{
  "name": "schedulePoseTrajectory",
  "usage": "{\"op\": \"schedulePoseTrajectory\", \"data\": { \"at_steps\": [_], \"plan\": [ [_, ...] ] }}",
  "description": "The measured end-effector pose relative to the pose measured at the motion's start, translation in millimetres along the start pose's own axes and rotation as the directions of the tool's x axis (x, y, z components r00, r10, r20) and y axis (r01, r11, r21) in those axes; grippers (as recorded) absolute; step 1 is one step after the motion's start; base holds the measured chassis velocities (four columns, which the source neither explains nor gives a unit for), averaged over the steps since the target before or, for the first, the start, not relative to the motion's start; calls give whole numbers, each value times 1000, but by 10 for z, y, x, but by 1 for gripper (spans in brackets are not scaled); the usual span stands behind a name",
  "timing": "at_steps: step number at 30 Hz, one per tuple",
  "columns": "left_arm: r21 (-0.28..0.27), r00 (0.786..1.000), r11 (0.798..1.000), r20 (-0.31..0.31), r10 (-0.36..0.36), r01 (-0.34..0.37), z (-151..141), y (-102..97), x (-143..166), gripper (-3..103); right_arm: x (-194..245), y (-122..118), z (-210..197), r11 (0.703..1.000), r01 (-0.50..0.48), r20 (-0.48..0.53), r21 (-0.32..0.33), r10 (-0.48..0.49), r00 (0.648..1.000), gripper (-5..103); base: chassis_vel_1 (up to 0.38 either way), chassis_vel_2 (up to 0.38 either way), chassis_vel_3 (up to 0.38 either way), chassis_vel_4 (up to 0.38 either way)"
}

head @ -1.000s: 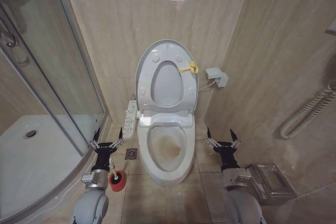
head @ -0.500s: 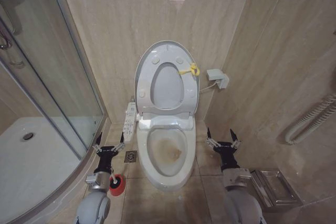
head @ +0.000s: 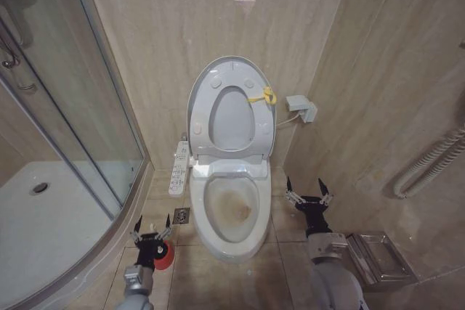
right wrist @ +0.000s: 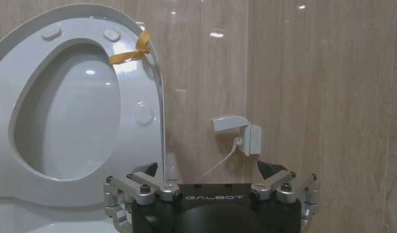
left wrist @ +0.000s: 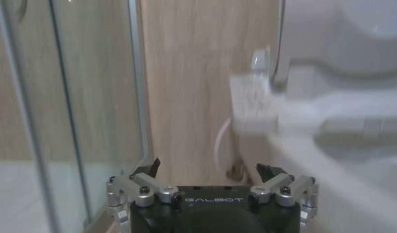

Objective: Open the toilet lid, clean the toilet bowl with a toilet brush, close the toilet lid, and flush.

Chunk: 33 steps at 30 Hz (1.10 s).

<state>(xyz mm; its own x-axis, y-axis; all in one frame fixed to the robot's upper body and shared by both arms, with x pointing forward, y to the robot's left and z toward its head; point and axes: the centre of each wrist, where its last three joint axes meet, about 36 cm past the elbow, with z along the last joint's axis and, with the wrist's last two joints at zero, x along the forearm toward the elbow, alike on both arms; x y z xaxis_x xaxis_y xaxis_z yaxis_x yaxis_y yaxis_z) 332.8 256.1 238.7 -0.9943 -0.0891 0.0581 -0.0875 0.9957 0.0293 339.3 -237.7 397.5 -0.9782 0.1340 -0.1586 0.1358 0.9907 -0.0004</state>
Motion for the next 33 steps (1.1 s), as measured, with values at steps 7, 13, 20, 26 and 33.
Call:
{"op": "schedulePoseTrajectory", "data": {
  "at_steps": [7, 13, 20, 26, 33],
  "plan": [
    [-26, 995, 999, -89, -33, 31, 542, 137, 19, 100, 0, 0, 0, 1000, 0, 0, 0, 0, 1000, 100, 0, 0, 0, 0],
    [-35, 996, 999, -91, -6, 3, 719, 243, -75, 100, 0, 0, 0, 1000, 0, 0, 0, 0, 1000, 100, 0, 0, 0, 0],
    [-62, 996, 997, -77, 45, -49, 836, 352, -312, 94, 0, 0, 0, 1000, 0, 0, 0, 0, 1000, 100, 0, 0, 0, 0],
    [-85, 996, 994, -56, 68, -73, 851, 418, -482, 94, 0, 0, 0, 1000, 0, 0, 0, 0, 1000, 100, 0, 0, 0, 0],
    [-87, 995, 992, -47, 85, -89, 824, 397, -557, 92, 0, 0, 0, 1000, 0, 0, 0, 0, 1000, 100, 0, 0, 0, 0]
  ]
}}
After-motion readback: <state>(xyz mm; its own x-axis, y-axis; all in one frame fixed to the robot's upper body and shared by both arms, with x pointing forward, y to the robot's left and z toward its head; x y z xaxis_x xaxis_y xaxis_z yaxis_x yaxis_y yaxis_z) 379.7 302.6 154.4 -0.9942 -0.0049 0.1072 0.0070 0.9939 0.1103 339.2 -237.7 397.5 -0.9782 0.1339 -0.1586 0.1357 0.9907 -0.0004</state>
